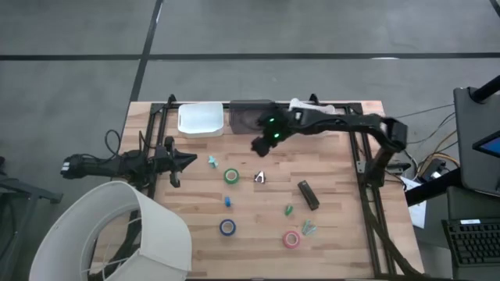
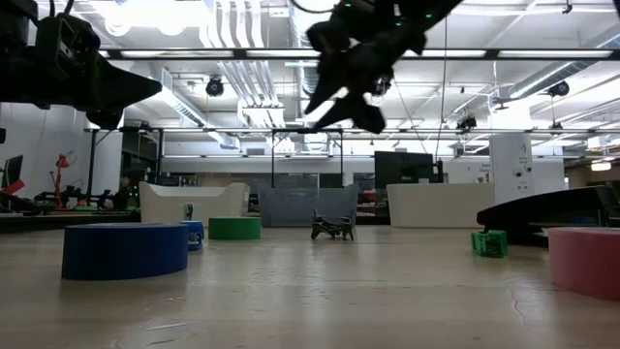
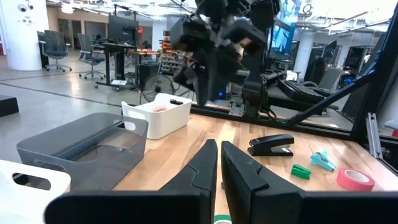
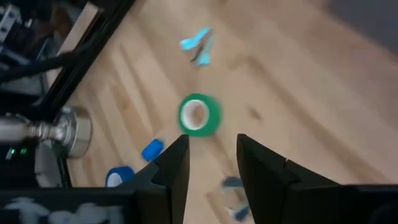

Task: Pick and place Stapler, Stapler remover, tape
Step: Put the green tape into the right white bin

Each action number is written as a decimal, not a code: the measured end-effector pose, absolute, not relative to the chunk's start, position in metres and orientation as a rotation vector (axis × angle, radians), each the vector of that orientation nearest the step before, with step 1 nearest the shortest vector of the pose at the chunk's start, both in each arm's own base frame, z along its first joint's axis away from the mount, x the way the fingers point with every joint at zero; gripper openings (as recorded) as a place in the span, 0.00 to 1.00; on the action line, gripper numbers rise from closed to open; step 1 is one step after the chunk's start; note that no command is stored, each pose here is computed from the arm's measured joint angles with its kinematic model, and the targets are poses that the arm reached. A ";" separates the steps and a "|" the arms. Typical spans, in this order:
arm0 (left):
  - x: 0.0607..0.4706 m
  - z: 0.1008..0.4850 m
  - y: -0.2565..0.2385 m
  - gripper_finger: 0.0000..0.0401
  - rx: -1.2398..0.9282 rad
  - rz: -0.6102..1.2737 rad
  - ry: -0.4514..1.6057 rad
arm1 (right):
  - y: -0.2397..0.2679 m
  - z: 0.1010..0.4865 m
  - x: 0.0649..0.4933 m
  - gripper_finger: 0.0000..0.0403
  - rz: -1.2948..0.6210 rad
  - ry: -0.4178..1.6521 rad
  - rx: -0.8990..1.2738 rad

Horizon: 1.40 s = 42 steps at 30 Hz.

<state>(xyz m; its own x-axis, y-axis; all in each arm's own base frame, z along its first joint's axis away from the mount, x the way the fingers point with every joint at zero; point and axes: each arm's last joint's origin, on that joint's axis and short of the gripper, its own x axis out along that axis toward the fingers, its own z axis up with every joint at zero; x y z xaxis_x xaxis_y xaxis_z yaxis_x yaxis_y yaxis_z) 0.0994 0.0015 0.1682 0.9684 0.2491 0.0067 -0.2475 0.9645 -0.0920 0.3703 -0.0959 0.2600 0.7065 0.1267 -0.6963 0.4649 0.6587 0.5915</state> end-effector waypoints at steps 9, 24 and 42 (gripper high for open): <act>0.099 0.168 0.001 0.06 -0.090 0.251 -0.018 | -0.074 0.229 0.434 0.34 -0.130 0.864 0.821; 0.099 0.168 0.001 0.06 -0.091 0.251 -0.019 | -0.078 0.168 0.491 0.54 -0.114 1.146 0.689; 0.099 0.168 0.001 0.06 -0.090 0.251 -0.018 | -0.070 0.145 0.497 0.31 -0.128 1.273 0.566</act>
<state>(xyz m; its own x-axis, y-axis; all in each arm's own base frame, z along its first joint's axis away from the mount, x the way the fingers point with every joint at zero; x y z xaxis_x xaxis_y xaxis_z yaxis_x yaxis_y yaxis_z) 0.0994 0.0014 0.1682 0.9686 0.2484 0.0069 -0.2467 0.9647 -0.0917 0.4967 -0.0698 0.1453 0.3066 0.2149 -0.9273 0.3958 0.8572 0.3295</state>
